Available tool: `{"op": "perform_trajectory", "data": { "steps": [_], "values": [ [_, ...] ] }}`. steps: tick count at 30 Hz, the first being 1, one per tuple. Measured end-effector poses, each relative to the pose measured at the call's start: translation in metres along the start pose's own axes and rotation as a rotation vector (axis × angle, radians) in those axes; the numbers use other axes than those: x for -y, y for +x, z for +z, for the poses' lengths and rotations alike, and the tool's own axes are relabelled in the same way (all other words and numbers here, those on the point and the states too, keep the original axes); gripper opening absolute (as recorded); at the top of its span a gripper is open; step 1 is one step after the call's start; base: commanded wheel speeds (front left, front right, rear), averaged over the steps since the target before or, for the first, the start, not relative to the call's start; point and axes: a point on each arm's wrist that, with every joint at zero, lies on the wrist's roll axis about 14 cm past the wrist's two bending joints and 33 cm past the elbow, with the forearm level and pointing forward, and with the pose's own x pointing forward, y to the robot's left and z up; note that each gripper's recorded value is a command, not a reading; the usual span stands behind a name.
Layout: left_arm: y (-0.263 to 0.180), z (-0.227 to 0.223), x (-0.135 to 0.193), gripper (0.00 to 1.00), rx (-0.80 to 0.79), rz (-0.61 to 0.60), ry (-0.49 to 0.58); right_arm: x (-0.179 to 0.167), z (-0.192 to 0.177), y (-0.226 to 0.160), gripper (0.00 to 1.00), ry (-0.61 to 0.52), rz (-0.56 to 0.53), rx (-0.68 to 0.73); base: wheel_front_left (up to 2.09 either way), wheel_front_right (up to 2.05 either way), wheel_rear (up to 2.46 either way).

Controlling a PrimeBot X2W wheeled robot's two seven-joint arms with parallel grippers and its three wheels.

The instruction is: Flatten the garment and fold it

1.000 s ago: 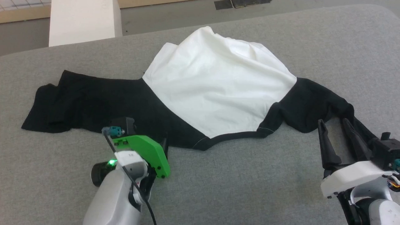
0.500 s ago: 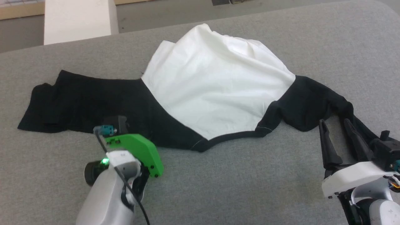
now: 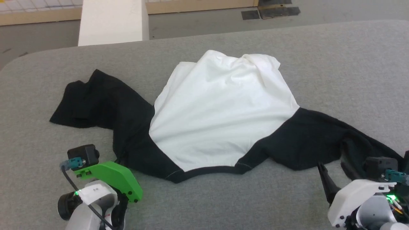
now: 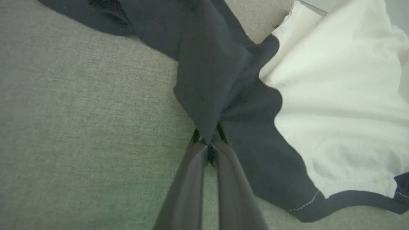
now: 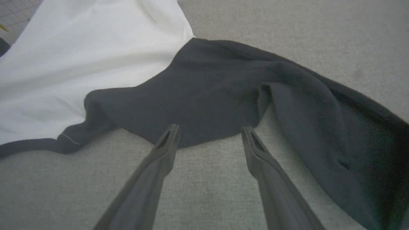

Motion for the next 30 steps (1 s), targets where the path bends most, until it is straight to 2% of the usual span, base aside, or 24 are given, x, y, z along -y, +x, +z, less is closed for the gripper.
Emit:
{"op": "perform_trajectory", "data": {
  "steps": [10, 21, 23, 24, 25, 30],
  "values": [
    [-0.004, 0.001, -0.006, 0.00, 0.013, 0.014, -0.013, 0.004, -0.031, 0.014, 1.00, 0.025, -0.006, -0.200, 0.00, 0.00, 0.00],
    [0.004, -0.008, -0.010, 0.00, -0.017, 0.022, -0.018, -0.013, -0.043, 0.044, 1.00, 0.047, 0.053, -0.312, 0.00, 0.00, 0.00],
    [0.005, -0.009, -0.011, 0.00, -0.019, 0.021, -0.018, -0.018, -0.044, 0.045, 0.35, 0.046, 0.071, -0.325, 0.00, 0.00, 0.00],
    [0.005, -0.009, -0.011, 0.00, -0.020, 0.021, -0.018, -0.019, -0.044, 0.046, 0.11, 0.046, 0.075, -0.325, 0.00, 0.00, 0.00],
    [0.005, -0.009, -0.011, 0.00, -0.021, 0.020, -0.019, -0.020, -0.043, 0.046, 0.00, 0.044, 0.079, -0.323, 0.00, 0.00, 0.00],
    [0.002, -0.001, -0.007, 0.00, 0.022, 0.000, -0.023, -0.029, -0.033, 0.044, 0.00, 0.057, 0.095, -0.264, 0.00, 0.00, 0.00]
  ]
}}
